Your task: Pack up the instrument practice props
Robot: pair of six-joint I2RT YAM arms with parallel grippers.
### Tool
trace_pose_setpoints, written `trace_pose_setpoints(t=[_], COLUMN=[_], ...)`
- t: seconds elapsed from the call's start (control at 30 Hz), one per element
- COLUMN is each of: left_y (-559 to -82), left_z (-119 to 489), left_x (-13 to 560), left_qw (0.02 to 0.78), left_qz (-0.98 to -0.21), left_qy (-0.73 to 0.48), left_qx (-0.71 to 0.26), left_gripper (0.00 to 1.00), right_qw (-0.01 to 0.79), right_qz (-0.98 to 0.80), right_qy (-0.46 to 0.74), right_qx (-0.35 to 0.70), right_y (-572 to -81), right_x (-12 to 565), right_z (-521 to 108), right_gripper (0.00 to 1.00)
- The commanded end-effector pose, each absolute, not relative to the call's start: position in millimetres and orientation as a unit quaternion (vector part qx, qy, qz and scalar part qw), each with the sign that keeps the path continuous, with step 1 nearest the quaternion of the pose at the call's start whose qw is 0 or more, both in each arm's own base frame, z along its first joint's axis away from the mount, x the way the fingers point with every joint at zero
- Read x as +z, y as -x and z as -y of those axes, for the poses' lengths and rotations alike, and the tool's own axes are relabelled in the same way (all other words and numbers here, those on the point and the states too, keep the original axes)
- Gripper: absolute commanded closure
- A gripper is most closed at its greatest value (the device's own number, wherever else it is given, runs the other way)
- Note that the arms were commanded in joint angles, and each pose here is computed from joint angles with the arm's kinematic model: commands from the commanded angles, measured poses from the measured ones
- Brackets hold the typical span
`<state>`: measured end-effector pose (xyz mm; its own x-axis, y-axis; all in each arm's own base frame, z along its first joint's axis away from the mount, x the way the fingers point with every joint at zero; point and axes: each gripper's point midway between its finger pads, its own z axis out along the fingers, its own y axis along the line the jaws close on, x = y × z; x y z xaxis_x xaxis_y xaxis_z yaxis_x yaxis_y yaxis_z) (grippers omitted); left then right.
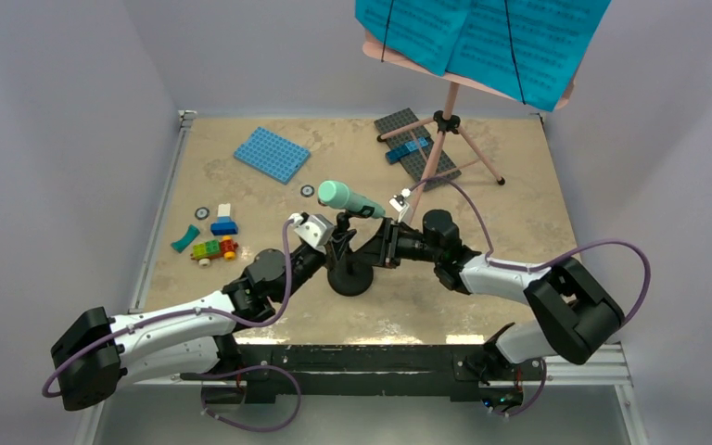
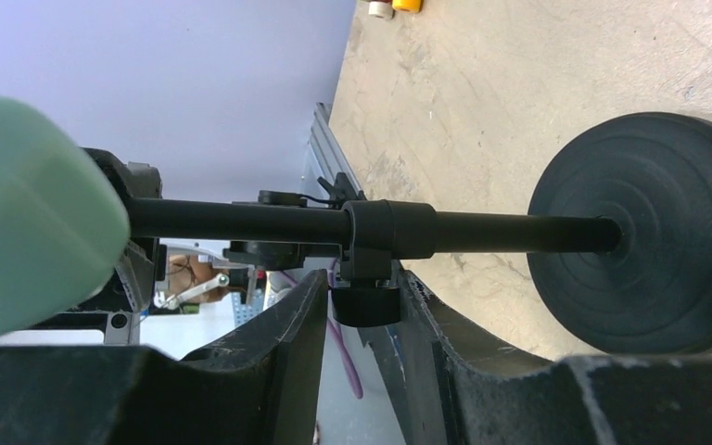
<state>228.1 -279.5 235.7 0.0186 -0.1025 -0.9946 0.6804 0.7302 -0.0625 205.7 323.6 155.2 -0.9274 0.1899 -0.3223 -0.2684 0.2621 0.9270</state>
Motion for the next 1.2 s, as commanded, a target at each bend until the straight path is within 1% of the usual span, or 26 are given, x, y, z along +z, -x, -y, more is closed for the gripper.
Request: trace_pose_setpoints(t=[0.0, 0.07, 0.17, 0.23, 0.3, 0.53, 0.83, 1.03, 1.1, 1.17], left_y=[-228, -228, -228, -227, -227, -227, -231, -230, -230, -229], left_z=[285, 285, 284, 284, 284, 281, 272, 272, 272, 272], left_x=[243, 244, 243, 242, 242, 232, 220, 214, 214, 212], left_qw=[0.668, 0.669, 0.669, 0.668, 0.668, 0.659, 0.648, 0.642, 0.642, 0.641], left_qz=[-0.646, -0.647, -0.649, -0.650, -0.652, -0.670, -0.696, -0.701, -0.701, -0.702], left_qy=[-0.214, -0.212, -0.211, -0.211, -0.211, -0.207, -0.186, -0.185, -0.184, -0.183], left_qx=[-0.300, -0.298, -0.295, -0.294, -0.292, -0.274, -0.248, -0.248, -0.249, -0.248], left_gripper=[1.00, 1.00, 1.00, 1.00, 1.00, 1.00, 1.00, 1.00, 1.00, 1.00], right_qw=[0.206, 0.205, 0.204, 0.205, 0.204, 0.219, 0.338, 0.425, 0.431, 0.425], right_qz=[-0.741, -0.740, -0.741, -0.741, -0.743, -0.760, -0.794, -0.812, -0.815, -0.813], right_qy=[0.047, 0.048, 0.048, 0.051, 0.052, 0.068, 0.138, 0.172, 0.183, 0.181], right_qx=[0.638, 0.639, 0.638, 0.638, 0.636, 0.607, 0.486, 0.361, 0.342, 0.353], right_y=[-206, -205, -205, -204, -204, -205, -212, -226, -225, -221], right_x=[183, 182, 181, 181, 179, 169, 155, 148, 150, 157], right_z=[-336, -337, -338, -338, -339, -338, -322, -307, -306, -308], right_gripper=[0.63, 0.64, 0.74, 0.83, 1.00, 1.00, 1.00, 1.00, 1.00, 1.00])
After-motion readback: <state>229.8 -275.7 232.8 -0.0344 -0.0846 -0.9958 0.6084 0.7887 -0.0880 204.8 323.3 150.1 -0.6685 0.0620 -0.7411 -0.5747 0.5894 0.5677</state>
